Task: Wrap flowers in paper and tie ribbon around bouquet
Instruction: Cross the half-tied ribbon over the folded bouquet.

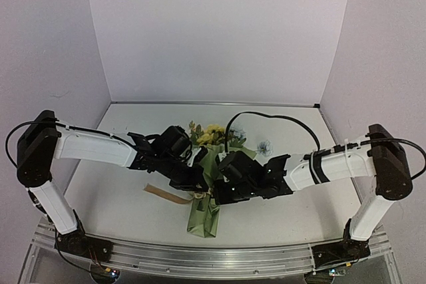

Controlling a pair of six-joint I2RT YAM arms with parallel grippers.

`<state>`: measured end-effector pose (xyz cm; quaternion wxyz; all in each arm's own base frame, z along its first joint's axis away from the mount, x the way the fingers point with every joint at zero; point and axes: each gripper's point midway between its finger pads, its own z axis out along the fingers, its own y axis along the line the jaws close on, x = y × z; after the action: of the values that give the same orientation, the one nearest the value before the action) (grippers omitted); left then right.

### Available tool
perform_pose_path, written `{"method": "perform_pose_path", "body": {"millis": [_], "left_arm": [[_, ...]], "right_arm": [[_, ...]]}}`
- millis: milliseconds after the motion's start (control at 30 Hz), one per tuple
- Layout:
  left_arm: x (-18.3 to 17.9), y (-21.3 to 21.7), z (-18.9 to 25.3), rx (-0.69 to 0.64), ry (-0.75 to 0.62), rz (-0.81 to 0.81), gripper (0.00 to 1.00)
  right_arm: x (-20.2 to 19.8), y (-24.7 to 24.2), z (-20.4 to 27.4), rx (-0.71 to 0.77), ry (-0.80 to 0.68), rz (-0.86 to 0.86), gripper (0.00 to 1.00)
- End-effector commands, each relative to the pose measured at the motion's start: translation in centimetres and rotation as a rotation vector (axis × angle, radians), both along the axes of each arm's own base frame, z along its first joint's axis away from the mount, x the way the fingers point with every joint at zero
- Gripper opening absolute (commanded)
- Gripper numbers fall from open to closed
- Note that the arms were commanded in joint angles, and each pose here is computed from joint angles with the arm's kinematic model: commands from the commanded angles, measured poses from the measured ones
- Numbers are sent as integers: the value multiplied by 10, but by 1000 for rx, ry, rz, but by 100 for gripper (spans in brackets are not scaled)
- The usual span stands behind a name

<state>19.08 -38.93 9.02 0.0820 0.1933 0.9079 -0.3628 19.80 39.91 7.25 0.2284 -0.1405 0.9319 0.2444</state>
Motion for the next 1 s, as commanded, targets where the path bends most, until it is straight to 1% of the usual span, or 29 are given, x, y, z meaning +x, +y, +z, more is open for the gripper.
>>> {"method": "perform_pose_path", "body": {"millis": [0,167,233,333,500,600,733,867,967], "left_arm": [[-2,-2,14,-38,-14,6,2],[0,-1,2,0,-11,33,2],[2,0,-1,9,-10,44,2],[4,1,-7,28,-7,59,2],[4,2,-16,52,3,71,2],[3,4,-18,60,5,74,1],[2,4,-19,60,6,75,1],[-1,3,-18,56,5,66,1],[-2,5,-19,61,6,65,1]], "right_arm": [[-2,1,6,24,-6,-6,0],[-2,2,9,30,-9,-2,0],[-1,3,13,36,-15,0,3],[0,2,18,37,-24,2,8],[2,0,37,64,-48,-4,24],[8,-3,54,85,-60,-18,28],[20,-9,60,96,-30,-45,30],[20,2,64,96,-15,-1,29],[20,12,59,78,0,32,27]]}}
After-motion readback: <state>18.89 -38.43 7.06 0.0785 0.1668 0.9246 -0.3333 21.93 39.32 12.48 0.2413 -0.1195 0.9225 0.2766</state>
